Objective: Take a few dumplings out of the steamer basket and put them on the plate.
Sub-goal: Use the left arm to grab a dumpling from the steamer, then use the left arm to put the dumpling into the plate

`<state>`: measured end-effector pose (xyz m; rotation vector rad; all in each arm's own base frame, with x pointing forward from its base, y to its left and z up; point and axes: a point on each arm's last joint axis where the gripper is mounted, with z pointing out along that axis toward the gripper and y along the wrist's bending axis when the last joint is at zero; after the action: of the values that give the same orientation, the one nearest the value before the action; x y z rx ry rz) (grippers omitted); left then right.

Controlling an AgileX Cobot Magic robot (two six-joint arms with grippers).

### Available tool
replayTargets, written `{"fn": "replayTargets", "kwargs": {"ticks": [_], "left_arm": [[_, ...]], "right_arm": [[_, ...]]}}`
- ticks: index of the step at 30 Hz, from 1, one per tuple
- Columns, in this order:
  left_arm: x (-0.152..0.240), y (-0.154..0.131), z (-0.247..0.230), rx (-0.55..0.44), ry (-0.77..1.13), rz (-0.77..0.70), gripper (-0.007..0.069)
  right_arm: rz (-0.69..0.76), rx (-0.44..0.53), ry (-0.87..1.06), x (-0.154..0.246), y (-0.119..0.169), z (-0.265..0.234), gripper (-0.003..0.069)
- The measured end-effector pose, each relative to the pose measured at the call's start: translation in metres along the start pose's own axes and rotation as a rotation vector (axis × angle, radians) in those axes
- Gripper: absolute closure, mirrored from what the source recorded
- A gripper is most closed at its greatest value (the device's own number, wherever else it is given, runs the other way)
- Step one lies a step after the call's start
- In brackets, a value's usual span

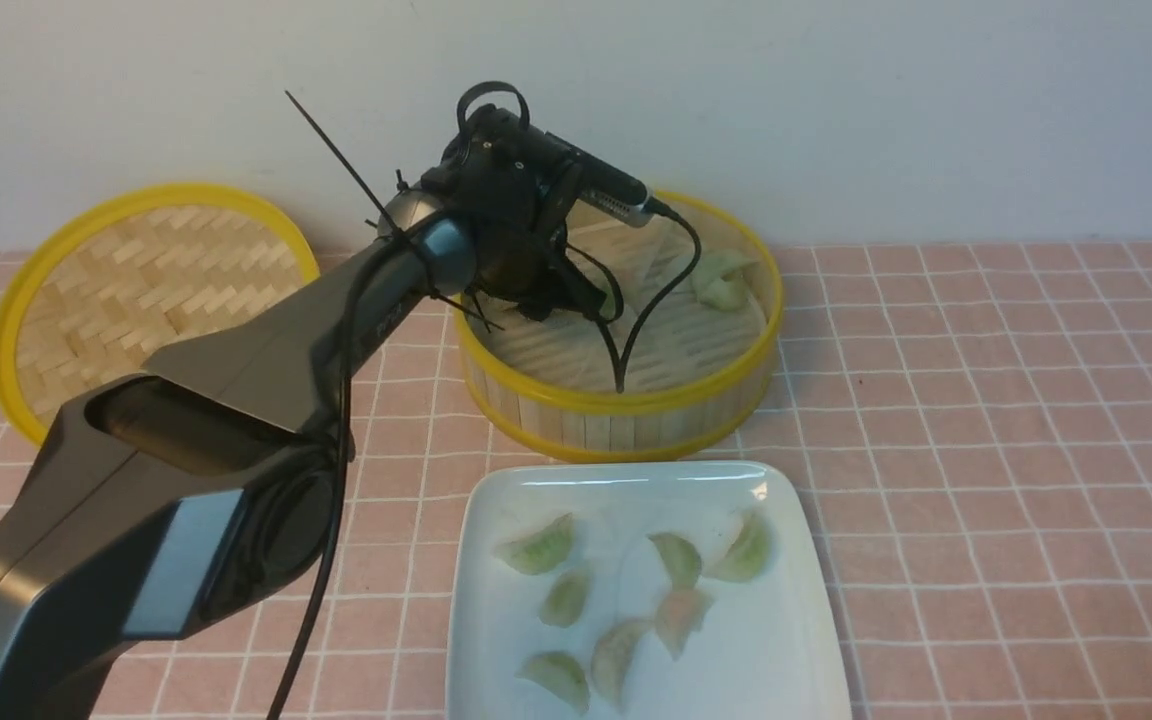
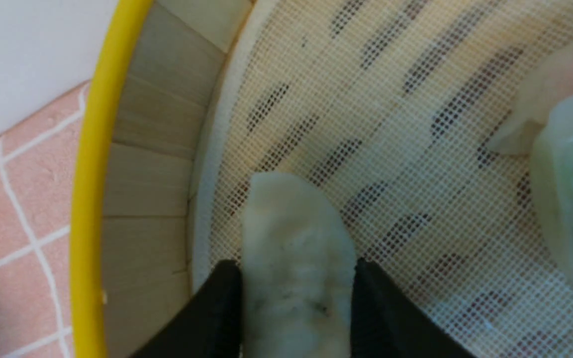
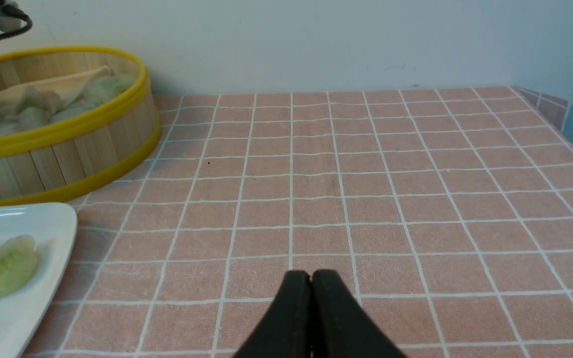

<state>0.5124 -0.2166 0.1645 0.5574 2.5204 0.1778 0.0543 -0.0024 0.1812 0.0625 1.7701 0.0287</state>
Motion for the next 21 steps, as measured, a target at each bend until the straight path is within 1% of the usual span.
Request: {"fn": "replayTargets", "kwargs": {"ticks": [3, 7, 10, 11, 12, 14, 18, 20, 21], "left_arm": [[0.0, 0.001, -0.003, 0.004, 0.011, -0.007, 0.0379], [-0.002, 0.006, -0.026, 0.016, 0.053, -0.03, 0.0379], [-0.01, 0.015, -0.066, 0.023, 0.056, -0.054, 0.0379], [-0.01, 0.017, -0.073, 0.025, 0.061, -0.055, 0.0379], [-0.015, 0.023, -0.099, 0.029, 0.04, -0.061, 0.0379], [-0.021, 0.029, -0.13, 0.047, -0.002, -0.056, 0.0379], [-0.023, 0.033, -0.186, 0.15, -0.077, -0.057, 0.0379], [-0.016, 0.029, -0.207, 0.24, -0.073, -0.067, 0.0379], [-0.006, 0.023, -0.217, 0.306, -0.049, -0.069, 0.0379]], "right_arm": [[0.0, 0.0, 0.0, 0.0, 0.0, 0.0, 0.0673], [0.0, 0.0, 0.0, 0.0, 0.0, 0.0, 0.0673], [0.0, 0.0, 0.0, 0.0, 0.0, 0.0, 0.0673], [0.0, 0.0, 0.0, 0.0, 0.0, 0.0, 0.0673], [0.0, 0.0, 0.0, 0.0, 0.0, 0.0, 0.0673], [0.0, 0.0, 0.0, 0.0, 0.0, 0.0, 0.0673], [0.0, 0.0, 0.0, 0.0, 0.0, 0.0, 0.0673], [0.0, 0.0, 0.0, 0.0, 0.0, 0.0, 0.0673], [0.0, 0.0, 0.0, 0.0, 0.0, 0.0, 0.0673]]}}
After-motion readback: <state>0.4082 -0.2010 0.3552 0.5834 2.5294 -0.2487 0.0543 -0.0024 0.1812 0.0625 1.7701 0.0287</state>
